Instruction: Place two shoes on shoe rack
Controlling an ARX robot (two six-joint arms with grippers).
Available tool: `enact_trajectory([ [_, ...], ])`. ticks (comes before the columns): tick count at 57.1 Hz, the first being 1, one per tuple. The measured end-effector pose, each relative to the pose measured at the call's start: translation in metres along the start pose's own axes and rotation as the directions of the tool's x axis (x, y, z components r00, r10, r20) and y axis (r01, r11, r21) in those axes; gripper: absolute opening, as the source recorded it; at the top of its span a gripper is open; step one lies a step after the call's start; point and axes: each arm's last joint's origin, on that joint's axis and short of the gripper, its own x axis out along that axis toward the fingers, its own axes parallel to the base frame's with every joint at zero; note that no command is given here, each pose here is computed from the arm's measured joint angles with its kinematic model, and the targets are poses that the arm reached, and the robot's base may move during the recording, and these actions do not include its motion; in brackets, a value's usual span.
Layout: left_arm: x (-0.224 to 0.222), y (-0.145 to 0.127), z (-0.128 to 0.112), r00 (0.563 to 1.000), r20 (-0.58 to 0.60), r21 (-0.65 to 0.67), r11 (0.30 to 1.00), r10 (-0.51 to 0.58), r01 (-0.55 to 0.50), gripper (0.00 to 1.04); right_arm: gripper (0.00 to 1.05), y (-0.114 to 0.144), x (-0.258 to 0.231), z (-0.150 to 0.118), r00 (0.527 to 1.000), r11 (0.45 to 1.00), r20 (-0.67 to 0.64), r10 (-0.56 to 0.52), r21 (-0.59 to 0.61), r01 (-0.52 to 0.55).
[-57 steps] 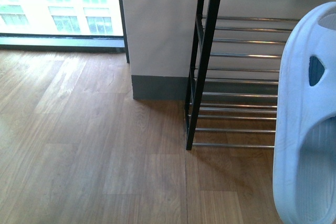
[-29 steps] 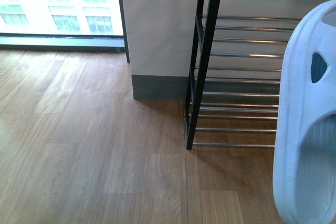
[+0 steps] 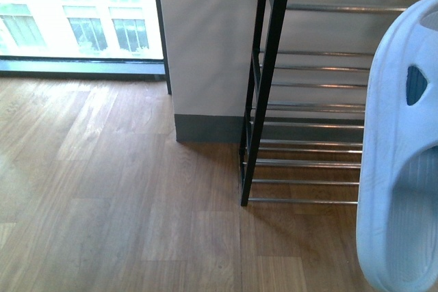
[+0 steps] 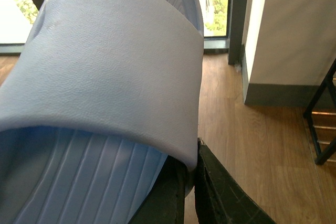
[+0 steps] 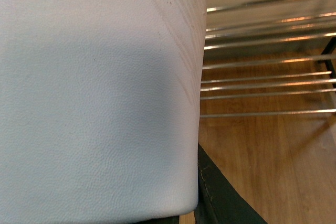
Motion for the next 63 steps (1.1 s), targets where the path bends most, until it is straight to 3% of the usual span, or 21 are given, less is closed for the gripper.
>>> enact_trajectory([
  [27,0.000,0.000,0.000,1.000,0.001,0.000,1.000,0.000,0.000,0.02,0.01,0.000,0.000,0.000,1.000,1.000,0.001,0.001,0.000,-0.001],
  [35,0.000,0.000,0.000,1.000,0.001,0.000,1.000,0.000,0.000,0.02,0.01,-0.001,0.002,-0.003,0.978,0.994,0.206,0.007,-0.110,0.016],
  [44,0.000,0.000,0.000,1.000,0.001,0.000,1.000,0.000,0.000,0.02,0.01,0.006,0.002,0.023,0.961,0.979,0.267,0.066,-0.202,-0.011],
  [55,0.000,0.000,0.000,1.000,0.001,0.000,1.000,0.000,0.000,0.02,0.01,0.016,0.027,0.059,0.988,0.962,0.122,0.095,-0.267,-0.059],
  [63,0.000,0.000,0.000,1.000,0.001,-0.001,1.000,0.000,0.000,0.02,0.01,0.031,0.058,0.099,0.998,0.959,0.038,0.047,-0.282,-0.034],
])
